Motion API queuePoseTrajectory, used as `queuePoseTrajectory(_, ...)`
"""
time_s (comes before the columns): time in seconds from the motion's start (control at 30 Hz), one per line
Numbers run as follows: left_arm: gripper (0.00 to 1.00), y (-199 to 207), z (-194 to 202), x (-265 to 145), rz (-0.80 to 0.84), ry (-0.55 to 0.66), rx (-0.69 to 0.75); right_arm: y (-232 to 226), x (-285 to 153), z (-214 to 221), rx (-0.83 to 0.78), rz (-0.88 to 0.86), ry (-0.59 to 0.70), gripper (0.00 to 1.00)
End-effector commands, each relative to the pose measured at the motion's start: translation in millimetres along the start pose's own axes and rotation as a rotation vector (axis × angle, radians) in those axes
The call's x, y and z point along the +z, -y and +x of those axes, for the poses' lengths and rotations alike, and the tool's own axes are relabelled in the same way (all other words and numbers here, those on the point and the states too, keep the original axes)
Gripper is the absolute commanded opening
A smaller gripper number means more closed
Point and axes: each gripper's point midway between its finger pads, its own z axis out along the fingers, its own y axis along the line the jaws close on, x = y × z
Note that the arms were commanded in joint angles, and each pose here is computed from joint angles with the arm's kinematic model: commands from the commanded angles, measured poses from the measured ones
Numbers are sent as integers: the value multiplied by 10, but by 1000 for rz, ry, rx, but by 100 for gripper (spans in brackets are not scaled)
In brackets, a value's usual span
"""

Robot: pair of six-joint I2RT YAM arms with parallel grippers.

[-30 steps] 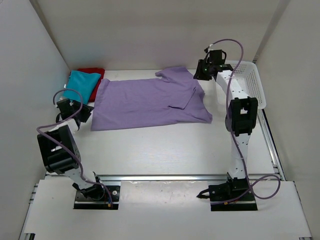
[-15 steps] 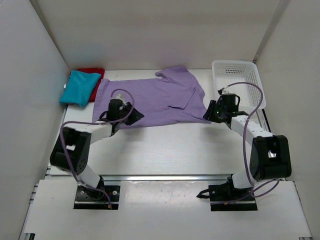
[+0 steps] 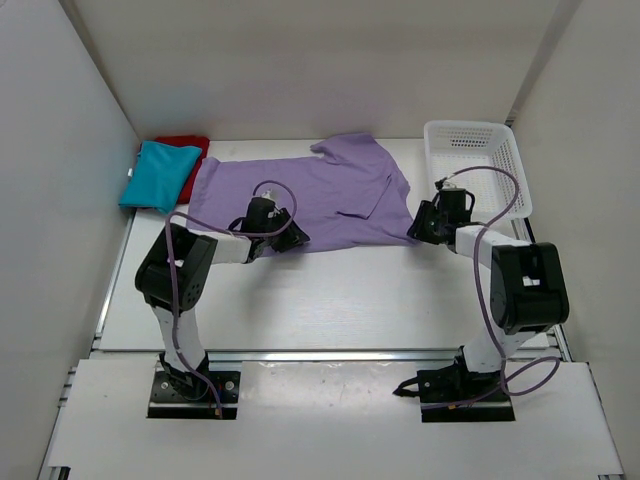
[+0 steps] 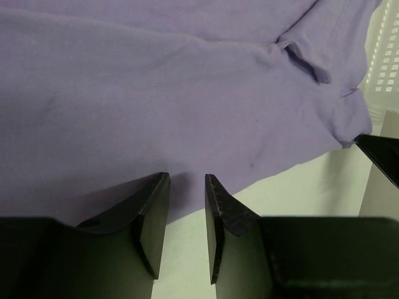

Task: Fold and stack the t-shirts
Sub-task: Fold the flattened tshirt in 1/3 of the way

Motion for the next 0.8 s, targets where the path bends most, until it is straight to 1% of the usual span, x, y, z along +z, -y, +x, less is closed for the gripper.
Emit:
queuePoseTrajectory(0.0,39,-79,-11,-53,5,20,-18,-38,85,-398,-24,7,118,24)
queuePoseTrajectory(0.03,39,-163,12,-82,-6,13,-30,-58,106,-410,-29,10,119,18)
queuePoseTrajectory(0.07,38,-183,38,-116,-3,8,-26,-8,112,-463,-23,32,133,9)
queuePoseTrajectory(0.1,39,-215,49,-132,-12,9,-21,-26,127,-447,-30,29,130,4)
queuePoseTrajectory(0.13,39,-262,46,-172,-27,19,-20,-25,122,-508,-39,46,152,2)
queuePoseTrajectory(0.17,39,-335,135,-203,-48,8,-11,5,147,-540,-42,70,160,0)
queuePoseTrajectory(0.2,39,-311,94,-220,-38,20,-11,29,147,-551,-48,86,162,0)
queuePoseTrajectory(0.23,39,-364,145,-246,-45,10,-12,-2,161,-594,-64,90,170,0)
queuePoseTrajectory(0.3,38,-388,203,-282,-40,-5,-13,94,192,-606,-63,150,168,1)
queuePoseTrajectory(0.37,39,-398,252,-332,-41,-14,-2,207,237,-480,-46,197,125,5)
queuePoseTrajectory(0.43,40,-432,296,-375,-42,-20,-4,266,187,-425,-36,217,128,12)
queuePoseTrajectory(0.47,40,-422,343,-386,-39,-29,8,274,148,-384,-29,228,133,19)
queuePoseTrajectory(0.5,40,-386,358,-404,-28,-35,2,256,94,-378,-26,217,131,25)
queuePoseTrajectory(0.53,41,-354,379,-423,-20,-40,6,227,70,-366,-27,207,129,26)
queuePoseTrajectory(0.57,43,-291,360,-444,-5,-34,13,126,0,-385,-27,190,144,31)
queuePoseTrajectory(0.67,44,-96,320,-517,32,-16,32,-86,-267,-520,-43,166,218,34)
queuePoseTrajectory(0.77,45,136,200,-552,68,26,49,-239,-390,-494,-50,124,226,35)
